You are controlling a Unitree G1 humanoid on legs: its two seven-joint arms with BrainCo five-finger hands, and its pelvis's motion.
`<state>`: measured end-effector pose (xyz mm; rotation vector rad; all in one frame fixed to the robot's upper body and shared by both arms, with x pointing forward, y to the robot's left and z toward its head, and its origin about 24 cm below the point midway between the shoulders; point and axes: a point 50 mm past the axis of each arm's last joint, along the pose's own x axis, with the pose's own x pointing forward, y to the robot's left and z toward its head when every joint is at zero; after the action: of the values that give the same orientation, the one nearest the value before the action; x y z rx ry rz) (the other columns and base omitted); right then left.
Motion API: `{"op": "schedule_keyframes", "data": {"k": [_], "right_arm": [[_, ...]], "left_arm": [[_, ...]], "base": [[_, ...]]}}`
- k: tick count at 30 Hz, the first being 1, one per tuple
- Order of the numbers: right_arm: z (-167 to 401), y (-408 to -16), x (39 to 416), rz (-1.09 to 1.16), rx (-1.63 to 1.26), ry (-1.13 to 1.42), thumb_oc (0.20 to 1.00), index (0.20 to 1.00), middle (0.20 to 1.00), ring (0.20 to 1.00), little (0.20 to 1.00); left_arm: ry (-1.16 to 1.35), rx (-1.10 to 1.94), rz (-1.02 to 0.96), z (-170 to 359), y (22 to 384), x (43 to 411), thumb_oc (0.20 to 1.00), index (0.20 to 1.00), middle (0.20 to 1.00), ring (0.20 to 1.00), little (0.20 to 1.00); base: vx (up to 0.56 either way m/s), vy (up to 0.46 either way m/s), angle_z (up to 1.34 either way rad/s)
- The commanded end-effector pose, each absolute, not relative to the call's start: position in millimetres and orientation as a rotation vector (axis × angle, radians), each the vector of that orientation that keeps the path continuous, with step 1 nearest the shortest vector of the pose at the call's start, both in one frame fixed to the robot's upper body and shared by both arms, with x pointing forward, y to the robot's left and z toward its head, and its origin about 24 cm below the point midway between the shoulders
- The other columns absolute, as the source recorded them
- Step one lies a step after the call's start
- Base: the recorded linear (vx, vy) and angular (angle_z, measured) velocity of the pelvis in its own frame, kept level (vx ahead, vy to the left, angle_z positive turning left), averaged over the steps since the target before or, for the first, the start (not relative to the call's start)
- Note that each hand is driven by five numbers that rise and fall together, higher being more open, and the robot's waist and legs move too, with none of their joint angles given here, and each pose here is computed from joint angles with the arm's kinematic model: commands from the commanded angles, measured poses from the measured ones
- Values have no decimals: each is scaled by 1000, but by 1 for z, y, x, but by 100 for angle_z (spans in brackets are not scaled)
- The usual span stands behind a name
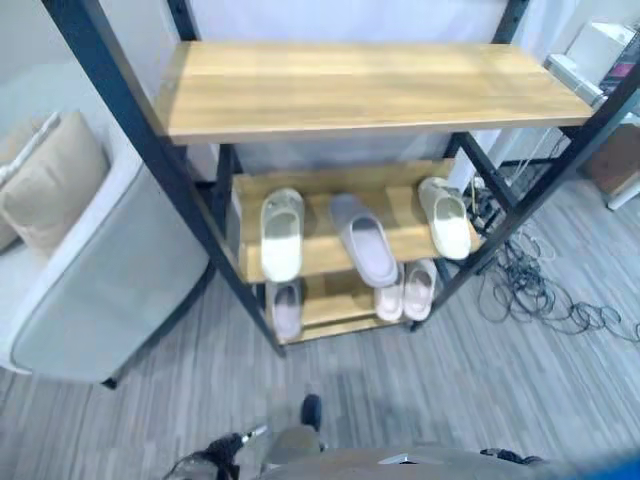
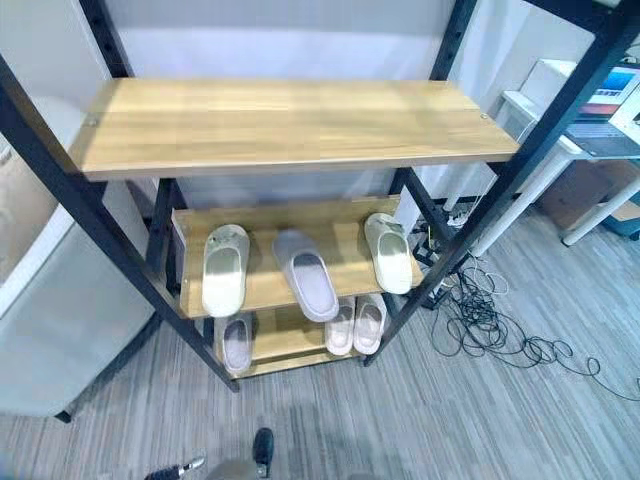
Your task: Arrange the slippers neatly on the shoe rack.
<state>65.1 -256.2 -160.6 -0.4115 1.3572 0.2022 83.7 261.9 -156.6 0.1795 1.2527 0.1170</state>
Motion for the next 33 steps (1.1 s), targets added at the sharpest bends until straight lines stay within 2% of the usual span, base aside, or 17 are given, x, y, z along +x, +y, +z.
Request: {"op": "schedule_keyframes", "data": {"k": [1, 6, 12, 21, 26, 33], "right_arm": [[-147, -275, 98, 167, -466, 1268, 1000, 1000, 1000, 1000, 1000], [-149, -267, 103, 245, -526, 1244, 1000, 1000, 1000, 1000, 1000], [-148, -262, 107, 296, -585, 1215, 1000, 1000, 1000, 1000, 1000], [-134, -240, 149, 381, -654, 995, 1000, 1000, 1000, 1000, 1000], [-118, -211, 179, 354, -456, 811, 1000, 1000, 1000, 1000, 1000], [-107, -179, 195, 509, -465, 703, 1000, 1000, 1000, 1000, 1000]], "left_arm": [[1262, 190, 102, -157, 261, 84, 1000, 1000, 1000, 1000, 1000], [1267, 202, 121, -156, 268, 80, 1000, 1000, 1000, 1000, 1000], [1332, 168, 93, -164, 252, 56, 1000, 1000, 1000, 1000, 1000], [1412, 148, 51, -171, 237, 30, 1000, 1000, 1000, 1000, 1000], [1378, 140, 75, -170, 237, 38, 1000, 1000, 1000, 1000, 1000], [1338, 165, 50, -169, 235, 48, 1000, 1000, 1000, 1000, 1000]], "base": [[149, -60, -10], [61, -121, 1], [60, -127, 3], [4, -47, 6], [0, 0, 0], [19, 3, 0]]}}
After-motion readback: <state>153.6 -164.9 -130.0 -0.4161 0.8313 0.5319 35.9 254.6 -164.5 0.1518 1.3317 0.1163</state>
